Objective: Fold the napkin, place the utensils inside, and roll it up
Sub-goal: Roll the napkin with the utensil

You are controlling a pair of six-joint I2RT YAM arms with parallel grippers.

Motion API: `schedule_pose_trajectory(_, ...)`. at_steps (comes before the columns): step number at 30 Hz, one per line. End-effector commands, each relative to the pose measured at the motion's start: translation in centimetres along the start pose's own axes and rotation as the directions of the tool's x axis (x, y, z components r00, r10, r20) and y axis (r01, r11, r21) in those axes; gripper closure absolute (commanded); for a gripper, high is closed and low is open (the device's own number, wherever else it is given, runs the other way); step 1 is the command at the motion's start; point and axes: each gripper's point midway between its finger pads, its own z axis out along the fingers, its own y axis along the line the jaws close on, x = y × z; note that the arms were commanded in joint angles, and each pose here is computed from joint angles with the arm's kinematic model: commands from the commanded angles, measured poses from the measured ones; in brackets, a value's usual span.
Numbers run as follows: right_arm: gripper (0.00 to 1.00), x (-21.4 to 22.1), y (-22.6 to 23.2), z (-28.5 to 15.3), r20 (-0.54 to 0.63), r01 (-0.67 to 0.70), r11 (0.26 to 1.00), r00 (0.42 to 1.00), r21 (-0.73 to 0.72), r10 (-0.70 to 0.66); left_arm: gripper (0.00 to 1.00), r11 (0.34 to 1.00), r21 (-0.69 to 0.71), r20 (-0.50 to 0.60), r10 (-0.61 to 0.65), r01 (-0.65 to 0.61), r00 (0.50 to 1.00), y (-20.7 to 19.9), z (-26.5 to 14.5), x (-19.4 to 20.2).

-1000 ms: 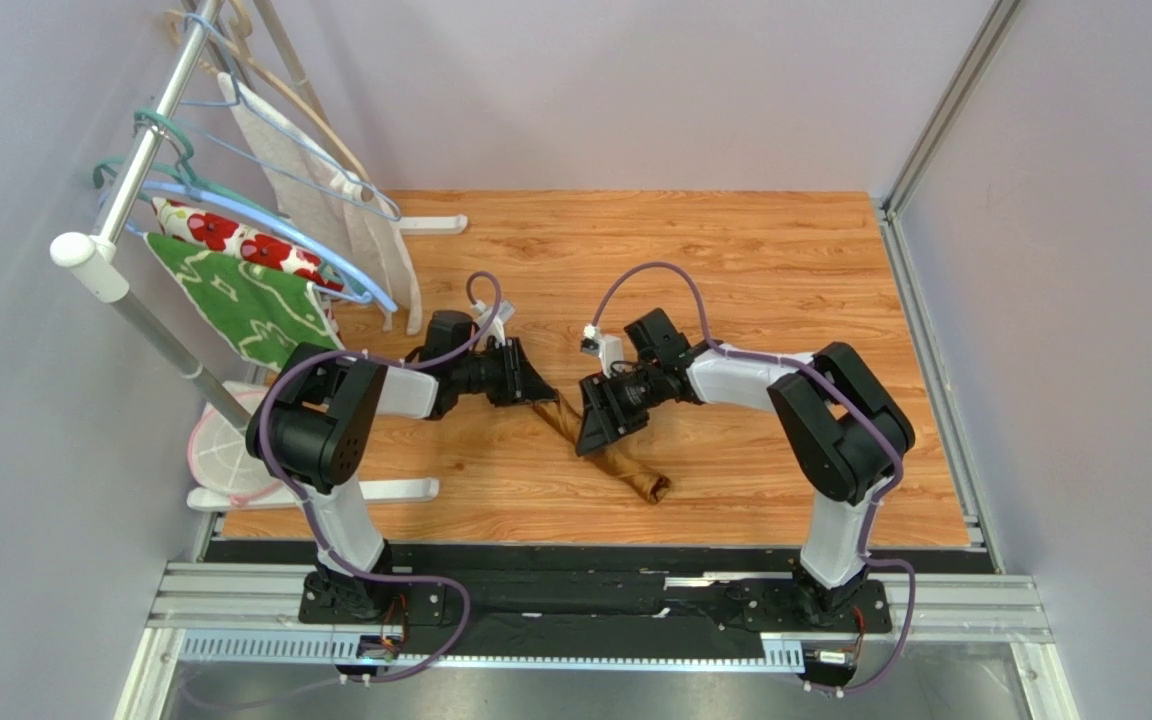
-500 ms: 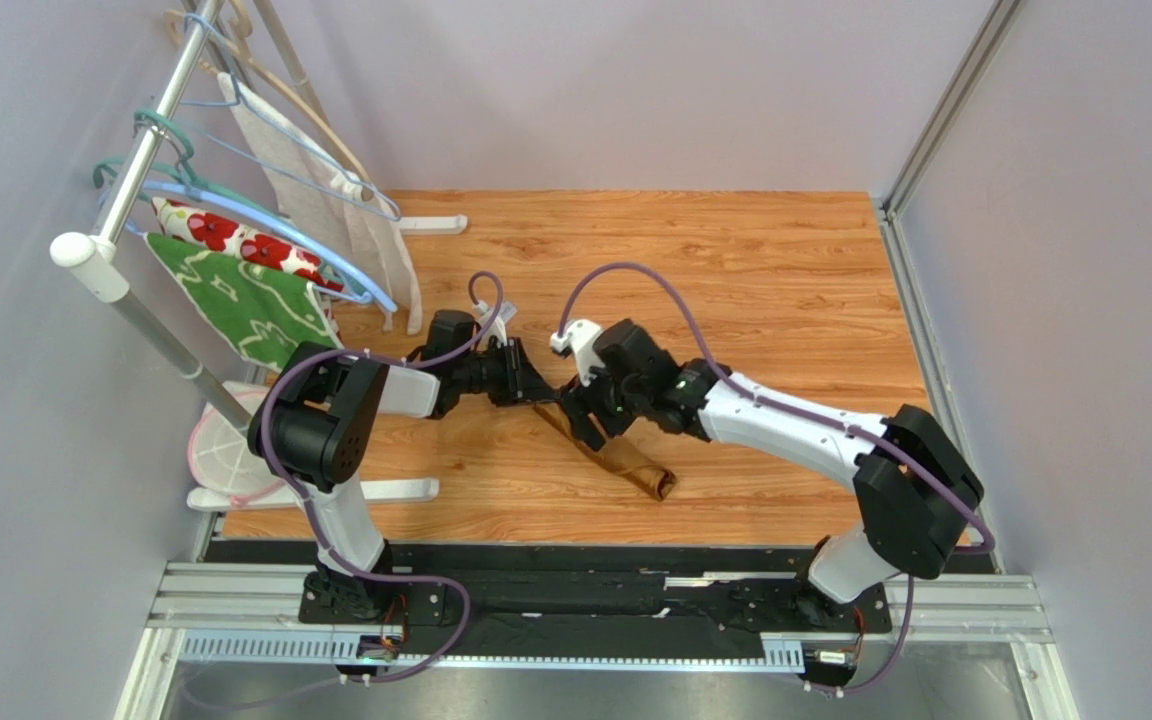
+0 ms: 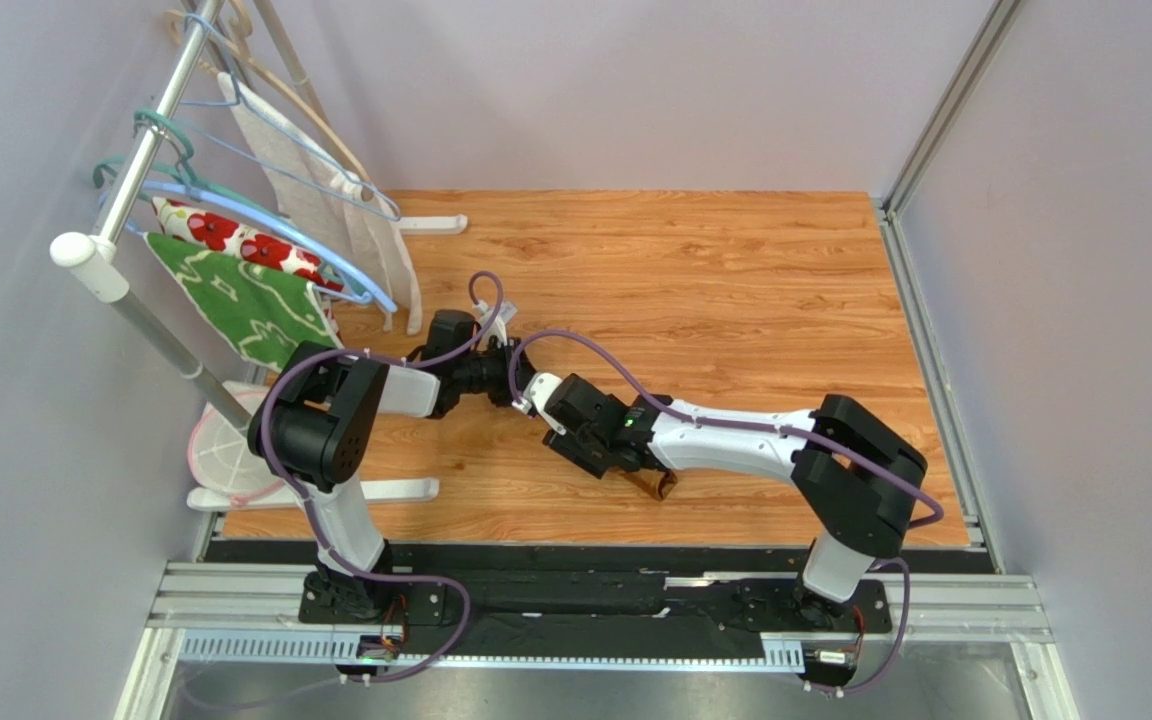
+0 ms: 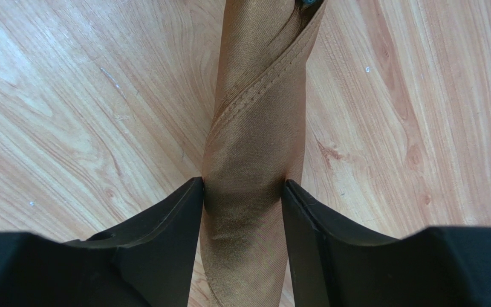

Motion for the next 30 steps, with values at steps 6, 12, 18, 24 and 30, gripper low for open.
schedule_pose_trajectory(6,0.55,0.4,-0.4,1.3,-0.021,0.055,0.997,0.998,0.049,-0.054,0.77,0.998,0.032,0.012,0.049,-0.050,0.999,-1.0,0.1,-0.9)
schedule_pose_trajectory(12,0.58,0.9,0.1,1.9,-0.032,0.052,0.998,0.998,0.032,-0.051,0.75,0.998,0.034,0.015,0.051,-0.051,0.999,-1.2,0.1,-1.0)
schedule_pose_trajectory(18,0.67,2.0,1.2,3.3,-0.081,0.022,1.000,0.997,0.000,-0.022,0.44,0.997,0.003,0.048,0.079,-0.079,0.996,-1.5,-0.7,-1.6)
schedule_pose_trajectory(24,0.72,3.8,-0.4,3.9,-0.165,-0.103,0.994,0.980,0.035,0.107,0.32,0.989,-0.124,0.156,0.105,-0.086,0.982,-0.5,-3.2,-3.4)
schedule_pose_trajectory(30,0.74,7.0,-3.1,4.0,-0.238,-0.317,0.942,0.912,0.109,0.335,0.28,0.967,-0.249,0.237,0.122,-0.061,0.964,1.0,-5.3,-4.5)
